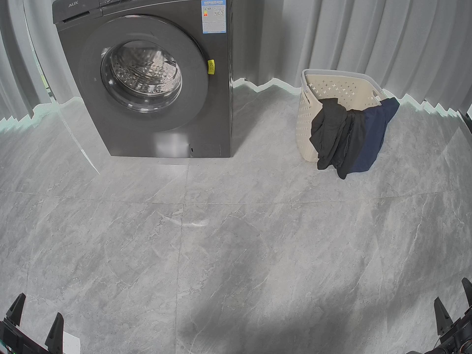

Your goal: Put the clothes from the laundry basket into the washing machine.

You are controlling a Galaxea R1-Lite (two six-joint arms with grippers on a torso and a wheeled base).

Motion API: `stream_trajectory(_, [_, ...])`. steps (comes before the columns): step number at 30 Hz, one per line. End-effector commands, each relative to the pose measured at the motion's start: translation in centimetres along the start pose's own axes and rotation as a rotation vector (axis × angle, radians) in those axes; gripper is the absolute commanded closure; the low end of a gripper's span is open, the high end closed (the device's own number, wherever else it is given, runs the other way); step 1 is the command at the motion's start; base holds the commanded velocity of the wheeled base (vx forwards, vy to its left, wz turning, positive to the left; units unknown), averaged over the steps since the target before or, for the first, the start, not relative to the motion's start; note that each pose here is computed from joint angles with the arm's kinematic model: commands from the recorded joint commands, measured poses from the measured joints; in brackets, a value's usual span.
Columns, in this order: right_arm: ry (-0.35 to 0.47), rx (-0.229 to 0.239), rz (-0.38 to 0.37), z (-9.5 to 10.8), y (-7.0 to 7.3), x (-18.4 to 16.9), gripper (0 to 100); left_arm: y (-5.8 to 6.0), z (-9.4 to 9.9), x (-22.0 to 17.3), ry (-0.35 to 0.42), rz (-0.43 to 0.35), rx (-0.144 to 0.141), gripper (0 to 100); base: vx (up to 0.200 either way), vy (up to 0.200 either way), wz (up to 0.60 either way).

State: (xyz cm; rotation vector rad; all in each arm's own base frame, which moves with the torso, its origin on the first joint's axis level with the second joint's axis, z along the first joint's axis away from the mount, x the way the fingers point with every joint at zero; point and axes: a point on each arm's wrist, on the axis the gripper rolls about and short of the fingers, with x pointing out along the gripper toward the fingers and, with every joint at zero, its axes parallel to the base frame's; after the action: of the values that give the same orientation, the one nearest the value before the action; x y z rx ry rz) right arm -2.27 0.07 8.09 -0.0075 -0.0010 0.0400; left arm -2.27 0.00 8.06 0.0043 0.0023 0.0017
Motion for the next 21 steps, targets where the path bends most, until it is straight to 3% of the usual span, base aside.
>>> stream_trajectory(1, [-0.001,0.0,0.0,-0.53,0.01,-0.01,0,0.0,-0.5,-0.02,-0.001,0.001,0.0,0,0.0,-0.2,0.0])
stream_trajectory(10, [-0.001,0.0,0.001,-0.53,0.0,-0.01,0,0.0,-0.48,-0.02,-0.002,0.0,0.0,0,0.0,-0.2,0.0])
stream_trajectory(21, [-0.001,0.0,0.001,-0.53,0.0,-0.01,0,0.0,-0.48,-0.02,-0.002,0.0,-0.003,0,0.0,0.0,0.0])
